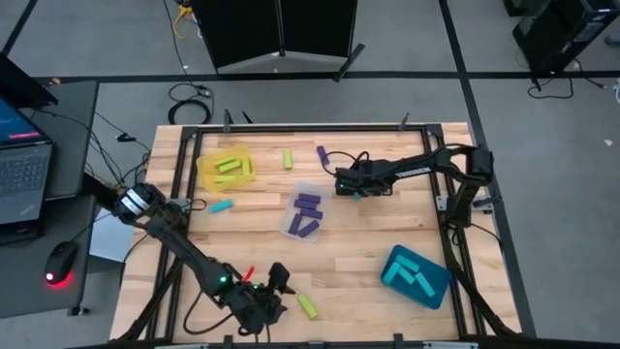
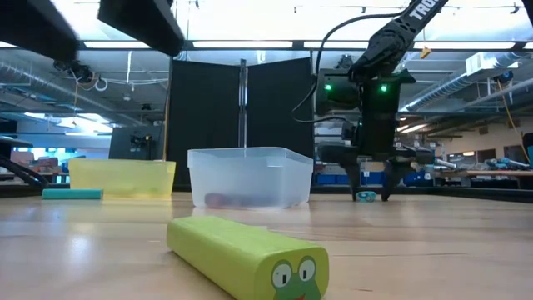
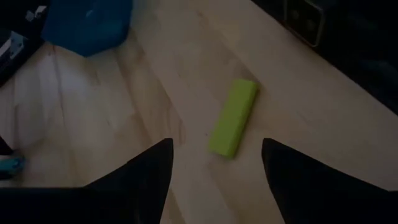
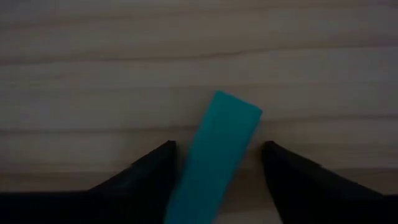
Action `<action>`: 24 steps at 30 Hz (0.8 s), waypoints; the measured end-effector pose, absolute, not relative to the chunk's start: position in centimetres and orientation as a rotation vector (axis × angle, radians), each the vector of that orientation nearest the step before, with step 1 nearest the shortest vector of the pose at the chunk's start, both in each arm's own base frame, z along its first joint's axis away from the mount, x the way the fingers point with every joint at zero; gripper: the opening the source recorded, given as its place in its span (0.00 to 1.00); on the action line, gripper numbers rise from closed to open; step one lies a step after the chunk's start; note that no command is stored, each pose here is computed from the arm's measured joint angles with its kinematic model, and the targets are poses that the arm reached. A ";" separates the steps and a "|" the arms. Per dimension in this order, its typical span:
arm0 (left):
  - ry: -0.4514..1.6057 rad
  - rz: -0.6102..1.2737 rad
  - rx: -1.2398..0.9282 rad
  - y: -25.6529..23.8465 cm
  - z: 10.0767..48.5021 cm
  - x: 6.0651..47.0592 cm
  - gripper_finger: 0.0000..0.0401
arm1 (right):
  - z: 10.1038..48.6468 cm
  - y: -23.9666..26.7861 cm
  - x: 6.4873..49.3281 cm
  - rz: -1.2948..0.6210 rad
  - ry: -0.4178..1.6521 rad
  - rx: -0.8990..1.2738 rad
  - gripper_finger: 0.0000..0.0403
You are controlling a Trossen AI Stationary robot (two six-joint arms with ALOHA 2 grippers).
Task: Sort blocks
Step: Put the right blue block into the blue bin
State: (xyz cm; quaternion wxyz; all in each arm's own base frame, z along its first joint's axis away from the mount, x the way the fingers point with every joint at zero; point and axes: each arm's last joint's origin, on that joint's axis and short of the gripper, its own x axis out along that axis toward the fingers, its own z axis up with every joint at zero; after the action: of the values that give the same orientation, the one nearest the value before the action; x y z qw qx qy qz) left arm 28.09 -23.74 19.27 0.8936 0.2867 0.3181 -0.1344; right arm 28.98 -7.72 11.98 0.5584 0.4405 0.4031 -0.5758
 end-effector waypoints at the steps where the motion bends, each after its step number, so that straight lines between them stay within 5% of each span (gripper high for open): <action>1: 0.661 -0.275 0.593 -23.6 19.3 28.2 0.63 | 12.0 -7.7 29.0 -1.357 0.949 1.038 0.56; 7: 0.652 -0.264 0.571 -23.0 19.4 28.9 0.63 | 11.9 -7.6 29.2 -1.341 0.946 1.028 0.29; 16: 0.621 -0.323 0.582 -22.9 19.6 29.4 0.63 | 13.1 -6.6 28.9 -1.313 0.924 0.921 0.29; 24: 0.622 -0.387 0.600 -22.2 19.0 30.5 0.63 | 18.7 -4.4 26.7 -1.273 0.813 0.825 0.29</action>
State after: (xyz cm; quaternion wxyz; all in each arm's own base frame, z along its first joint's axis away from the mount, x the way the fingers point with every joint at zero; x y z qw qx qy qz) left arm 30.51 -22.16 18.98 0.8900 0.2888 0.2996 -0.1863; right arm 26.74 -4.41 18.73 0.6521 0.3632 0.3580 -0.5609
